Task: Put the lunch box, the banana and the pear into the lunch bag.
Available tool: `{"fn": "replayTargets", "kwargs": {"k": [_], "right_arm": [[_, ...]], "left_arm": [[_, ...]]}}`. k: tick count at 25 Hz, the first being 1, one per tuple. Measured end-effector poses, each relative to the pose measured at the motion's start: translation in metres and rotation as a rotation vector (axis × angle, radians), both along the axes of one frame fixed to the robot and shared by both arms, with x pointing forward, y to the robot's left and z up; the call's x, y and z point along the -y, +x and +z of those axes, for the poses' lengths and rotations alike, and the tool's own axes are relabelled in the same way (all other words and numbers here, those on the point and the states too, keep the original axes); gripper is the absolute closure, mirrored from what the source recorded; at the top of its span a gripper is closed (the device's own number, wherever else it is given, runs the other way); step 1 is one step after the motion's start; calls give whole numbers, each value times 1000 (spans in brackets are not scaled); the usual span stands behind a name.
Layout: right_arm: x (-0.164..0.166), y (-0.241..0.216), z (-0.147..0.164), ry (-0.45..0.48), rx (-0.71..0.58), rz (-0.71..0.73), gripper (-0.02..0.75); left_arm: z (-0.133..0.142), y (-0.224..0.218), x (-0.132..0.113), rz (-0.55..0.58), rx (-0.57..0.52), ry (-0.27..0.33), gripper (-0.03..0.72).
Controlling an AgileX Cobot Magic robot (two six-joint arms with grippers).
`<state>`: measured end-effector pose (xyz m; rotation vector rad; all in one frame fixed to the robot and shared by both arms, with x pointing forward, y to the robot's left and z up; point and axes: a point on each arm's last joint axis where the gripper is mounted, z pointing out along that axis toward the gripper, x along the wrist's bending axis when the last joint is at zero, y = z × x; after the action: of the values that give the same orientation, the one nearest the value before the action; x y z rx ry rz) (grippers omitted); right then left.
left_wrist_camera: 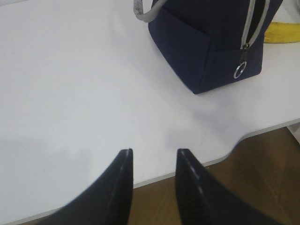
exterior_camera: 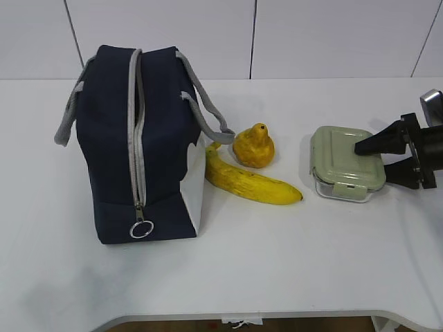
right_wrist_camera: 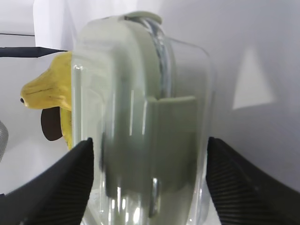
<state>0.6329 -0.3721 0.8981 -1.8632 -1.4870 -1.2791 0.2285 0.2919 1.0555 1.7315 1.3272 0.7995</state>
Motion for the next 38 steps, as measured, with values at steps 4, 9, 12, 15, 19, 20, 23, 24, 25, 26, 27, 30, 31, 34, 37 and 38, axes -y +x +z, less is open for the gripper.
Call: {"fn": "replayTargets", "kwargs": {"k": [4, 9, 12, 15, 19, 20, 23, 24, 25, 26, 27, 30, 31, 34, 37, 38], "right_arm": [[0, 0, -1, 2, -2, 1, 164], [0, 0, -1, 1, 0, 2, 237], [0, 0, 0, 6, 2, 0, 321], [0, 0, 0, 6, 2, 0, 341], [0, 0, 0, 7, 2, -1, 349], [0, 0, 0, 7, 2, -1, 354], [0, 0, 0, 7, 2, -1, 363], [0, 0, 0, 7, 2, -1, 365], [0, 1, 0, 7, 4, -1, 365], [0, 1, 1, 6, 6, -1, 365], [0, 2, 2, 5, 7, 1, 365], [1, 3, 3, 4, -11, -8, 365], [2, 3, 4, 4, -25, -14, 365], [3, 1, 15, -28, -56, -31, 365], [3, -1, 32, -58, -46, -36, 365], [3, -2, 41, -62, -35, -42, 365]], "left_arm": [[0, 0, 0, 0, 0, 0, 449], [0, 0, 0, 0, 0, 0, 449], [0, 0, 0, 0, 0, 0, 449], [0, 0, 0, 0, 0, 0, 449], [0, 0, 0, 0, 0, 0, 449], [0, 0, 0, 0, 0, 0, 449], [0, 0, 0, 0, 0, 0, 449], [0, 0, 0, 0, 0, 0, 449], [0, 0, 0, 0, 0, 0, 449], [0, 0, 0, 0, 0, 0, 449], [0, 0, 0, 0, 0, 0, 449], [0, 0, 0, -1, 0, -1, 449], [0, 0, 1, -1, -2, -9, 448], [0, 1, 1, -1, -11, -29, 449], [2, 0, 3, -5, -16, -53, 448], [16, 5, 7, -25, -44, -84, 448]]}}
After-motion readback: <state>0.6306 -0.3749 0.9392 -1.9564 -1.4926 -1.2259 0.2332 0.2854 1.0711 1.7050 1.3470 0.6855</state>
